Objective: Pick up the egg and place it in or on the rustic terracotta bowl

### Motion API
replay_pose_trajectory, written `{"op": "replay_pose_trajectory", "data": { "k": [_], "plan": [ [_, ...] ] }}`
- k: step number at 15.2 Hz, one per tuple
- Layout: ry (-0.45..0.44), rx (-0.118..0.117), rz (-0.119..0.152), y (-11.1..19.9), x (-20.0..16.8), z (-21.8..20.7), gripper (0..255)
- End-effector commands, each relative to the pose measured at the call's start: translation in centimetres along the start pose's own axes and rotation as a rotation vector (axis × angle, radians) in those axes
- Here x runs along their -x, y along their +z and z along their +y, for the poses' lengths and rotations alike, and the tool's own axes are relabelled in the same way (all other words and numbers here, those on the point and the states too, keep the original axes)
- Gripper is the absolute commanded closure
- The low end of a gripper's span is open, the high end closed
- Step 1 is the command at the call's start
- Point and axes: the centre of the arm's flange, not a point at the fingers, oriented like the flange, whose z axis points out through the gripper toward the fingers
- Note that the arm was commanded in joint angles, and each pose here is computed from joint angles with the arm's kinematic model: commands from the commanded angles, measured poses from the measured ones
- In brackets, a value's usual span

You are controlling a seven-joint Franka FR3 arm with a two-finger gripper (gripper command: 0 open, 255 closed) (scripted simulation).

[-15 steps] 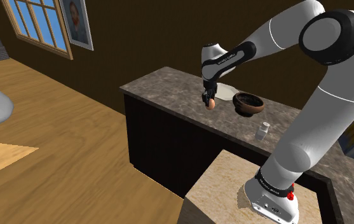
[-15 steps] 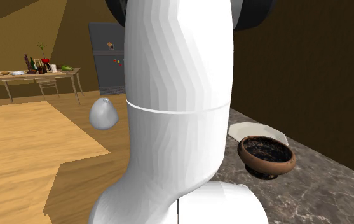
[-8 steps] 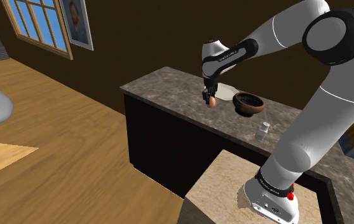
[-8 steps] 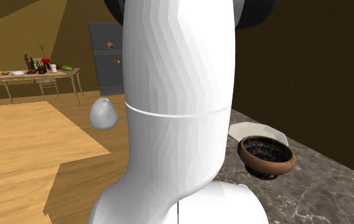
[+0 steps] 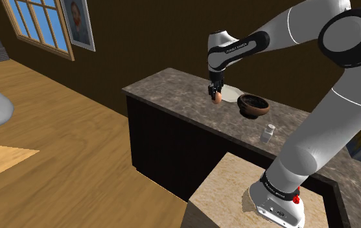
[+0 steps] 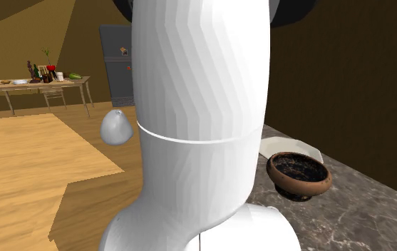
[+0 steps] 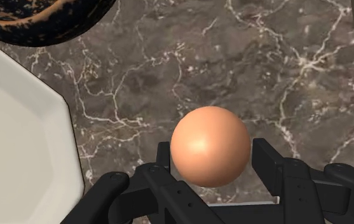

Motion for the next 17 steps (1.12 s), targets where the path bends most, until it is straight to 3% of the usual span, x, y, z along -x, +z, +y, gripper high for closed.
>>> {"op": "replay_pose_trajectory", "data": {
  "k": [1,17],
  "plan": [
    [0.0,0.0,0.0,-0.9,0.2,0.3,255],
    [0.0,0.0,0.0,-9.1,1.5,1.8,255]
  ]
}}
